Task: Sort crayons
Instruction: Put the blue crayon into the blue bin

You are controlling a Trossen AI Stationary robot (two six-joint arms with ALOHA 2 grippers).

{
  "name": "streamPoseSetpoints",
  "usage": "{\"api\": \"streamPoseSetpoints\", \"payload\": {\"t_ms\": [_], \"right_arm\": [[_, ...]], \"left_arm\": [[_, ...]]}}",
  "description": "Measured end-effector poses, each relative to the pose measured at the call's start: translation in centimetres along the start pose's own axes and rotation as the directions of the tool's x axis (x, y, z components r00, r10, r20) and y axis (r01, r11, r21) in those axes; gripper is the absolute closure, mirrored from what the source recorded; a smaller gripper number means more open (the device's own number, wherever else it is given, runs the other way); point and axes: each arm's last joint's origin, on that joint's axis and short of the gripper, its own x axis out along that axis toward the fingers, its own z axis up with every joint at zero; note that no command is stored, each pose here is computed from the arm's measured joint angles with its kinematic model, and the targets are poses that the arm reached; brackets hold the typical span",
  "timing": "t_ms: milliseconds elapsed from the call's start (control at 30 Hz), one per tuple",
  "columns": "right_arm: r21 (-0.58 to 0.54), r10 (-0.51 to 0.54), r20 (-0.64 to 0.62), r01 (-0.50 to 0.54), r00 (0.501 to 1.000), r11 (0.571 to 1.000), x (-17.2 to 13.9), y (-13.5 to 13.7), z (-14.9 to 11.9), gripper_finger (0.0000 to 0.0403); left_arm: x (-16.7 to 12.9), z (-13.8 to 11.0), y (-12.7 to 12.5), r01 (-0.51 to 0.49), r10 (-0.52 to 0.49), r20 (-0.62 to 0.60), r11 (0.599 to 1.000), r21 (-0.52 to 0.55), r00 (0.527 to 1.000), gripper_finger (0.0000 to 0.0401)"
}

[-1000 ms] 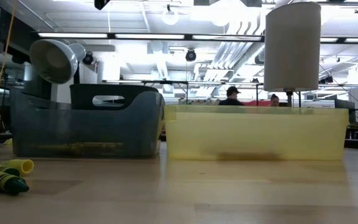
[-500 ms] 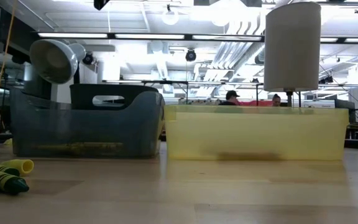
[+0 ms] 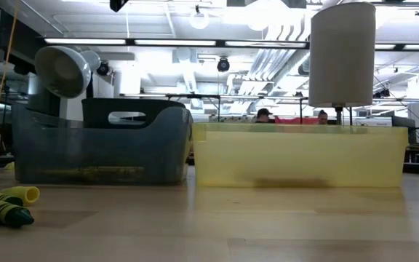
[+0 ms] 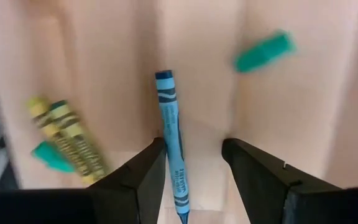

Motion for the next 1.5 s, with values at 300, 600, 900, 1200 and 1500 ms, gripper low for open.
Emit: {"api": "streamPoseSetpoints", "payload": {"t_ms": [300,600,900,1200,1500], "right_arm": [[0.083,-0.055,-0.014,0.056,0.998,0.995,0.0,-0.5,-0.2,0.0226],[0.136,-0.078,-0.024,0.081,0.997,0.987,0.1,-0.8,-0.3,0.0318],[0.154,-0.051,-0.043,0.057,0.998,0.986,0.1,-0.6,-0.3,0.0393],[0.150,-0.014,-0.050,0.021,0.999,0.988,-0.1,-0.5,-0.3,0.0400],[0.158,0.156,0.095,-0.169,0.983,0.973,-6.5,-2.9,0.1,0.0402]], "left_arm": [[0.0,0.0,0.0,0.000,0.000,0.000,1.000,0.001,1.000,0.0401],[0.0,0.0,0.0,0.000,0.000,0.000,1.000,0.001,1.000,0.0401],[0.0,0.0,0.0,0.000,0.000,0.000,0.999,0.052,1.000,0.0401],[0.0,0.0,0.0,0.000,0.000,0.000,0.998,0.060,1.000,0.0401],[-1.9,1.7,0.5,-0.031,0.026,0.054,0.995,0.093,0.998,0.0401]]}}
